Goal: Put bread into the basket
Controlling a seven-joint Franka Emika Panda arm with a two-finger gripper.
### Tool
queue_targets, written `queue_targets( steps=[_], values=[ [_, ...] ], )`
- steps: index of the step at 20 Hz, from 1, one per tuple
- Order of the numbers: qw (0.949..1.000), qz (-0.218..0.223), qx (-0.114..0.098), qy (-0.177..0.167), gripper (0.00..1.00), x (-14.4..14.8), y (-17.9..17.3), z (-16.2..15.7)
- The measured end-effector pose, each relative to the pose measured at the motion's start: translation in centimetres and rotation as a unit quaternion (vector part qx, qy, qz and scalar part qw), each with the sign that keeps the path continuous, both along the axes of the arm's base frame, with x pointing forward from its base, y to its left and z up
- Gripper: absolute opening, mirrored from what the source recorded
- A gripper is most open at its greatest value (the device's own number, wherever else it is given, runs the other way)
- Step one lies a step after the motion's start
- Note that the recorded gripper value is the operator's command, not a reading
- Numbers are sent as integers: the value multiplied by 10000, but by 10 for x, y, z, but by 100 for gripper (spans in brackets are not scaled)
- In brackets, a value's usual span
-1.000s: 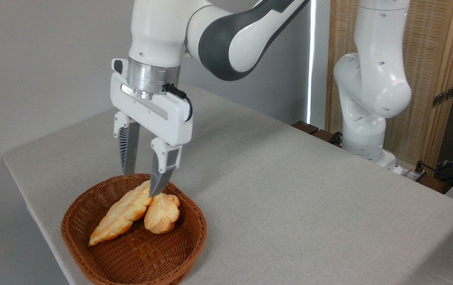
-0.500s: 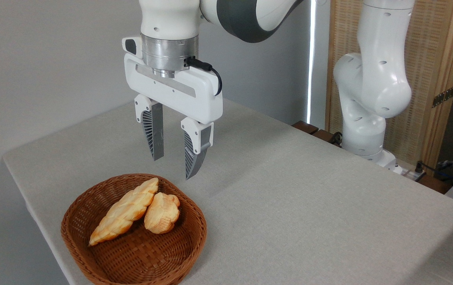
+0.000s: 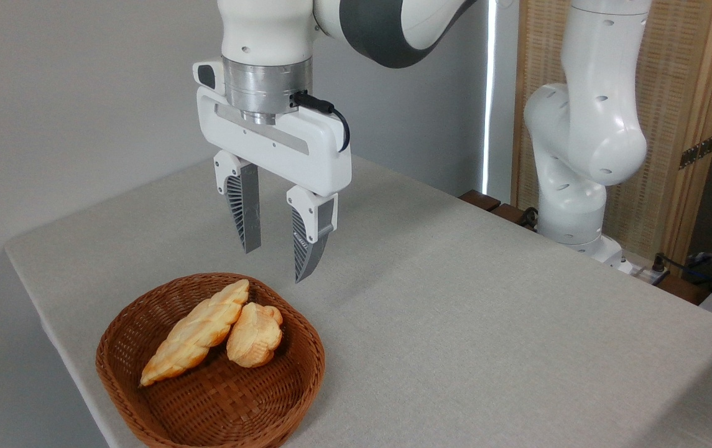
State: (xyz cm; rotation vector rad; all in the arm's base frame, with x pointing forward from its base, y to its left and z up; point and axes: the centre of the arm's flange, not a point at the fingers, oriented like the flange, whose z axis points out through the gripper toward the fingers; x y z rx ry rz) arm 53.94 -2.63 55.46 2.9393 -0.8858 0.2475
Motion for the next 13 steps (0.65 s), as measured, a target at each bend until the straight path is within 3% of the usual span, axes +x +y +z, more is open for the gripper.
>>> queue_targets(
  steps=[13],
  values=[
    [9999, 85, 119, -2, 100, 0, 7, 0]
  ],
)
